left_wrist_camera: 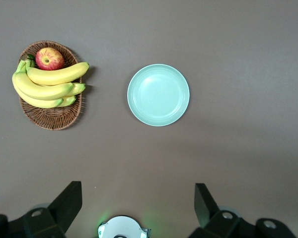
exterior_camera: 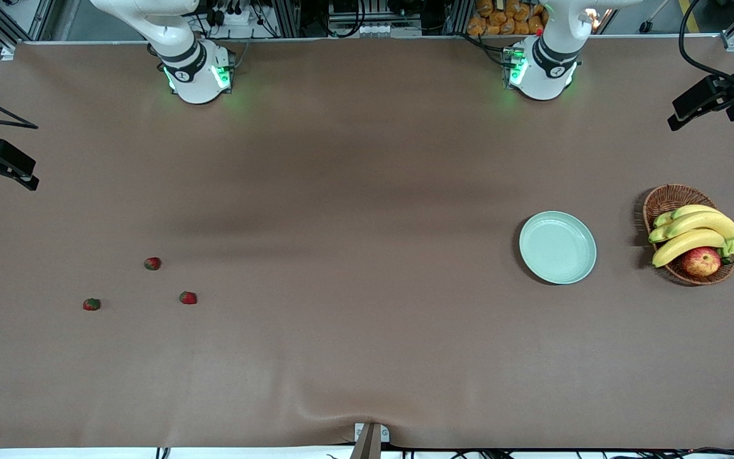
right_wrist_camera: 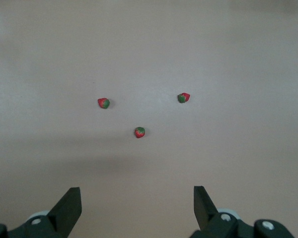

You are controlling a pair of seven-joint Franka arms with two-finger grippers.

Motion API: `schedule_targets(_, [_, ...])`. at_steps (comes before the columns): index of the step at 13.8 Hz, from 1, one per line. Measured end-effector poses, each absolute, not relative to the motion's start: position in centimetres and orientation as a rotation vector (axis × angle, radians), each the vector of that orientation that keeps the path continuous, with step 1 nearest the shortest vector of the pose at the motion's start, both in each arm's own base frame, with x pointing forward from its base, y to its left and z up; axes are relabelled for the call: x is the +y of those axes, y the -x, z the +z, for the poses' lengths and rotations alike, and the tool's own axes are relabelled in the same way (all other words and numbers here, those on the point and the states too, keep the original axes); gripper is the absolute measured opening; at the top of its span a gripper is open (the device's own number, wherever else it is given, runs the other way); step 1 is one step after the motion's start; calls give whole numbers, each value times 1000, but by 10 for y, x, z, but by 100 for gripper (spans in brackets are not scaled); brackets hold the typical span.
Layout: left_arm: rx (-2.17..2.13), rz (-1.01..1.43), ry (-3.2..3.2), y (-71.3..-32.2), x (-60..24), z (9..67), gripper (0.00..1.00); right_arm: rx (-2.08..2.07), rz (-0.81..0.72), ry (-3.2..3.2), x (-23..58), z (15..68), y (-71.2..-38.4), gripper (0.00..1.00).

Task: Collect all strawberries into plate
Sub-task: 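Move the right gripper toward the strawberries while the left gripper nears the plate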

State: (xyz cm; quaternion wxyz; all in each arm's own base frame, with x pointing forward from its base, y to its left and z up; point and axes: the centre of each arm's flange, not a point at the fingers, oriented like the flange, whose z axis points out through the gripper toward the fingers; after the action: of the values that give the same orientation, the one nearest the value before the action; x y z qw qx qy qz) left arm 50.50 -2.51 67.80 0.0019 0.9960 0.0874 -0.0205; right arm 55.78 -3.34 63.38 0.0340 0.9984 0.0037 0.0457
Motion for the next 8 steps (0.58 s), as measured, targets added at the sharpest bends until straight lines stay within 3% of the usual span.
schedule_targets(8, [264, -148, -3142, -525, -29, 649, 100, -2, 141, -3157, -27, 628, -561, 100])
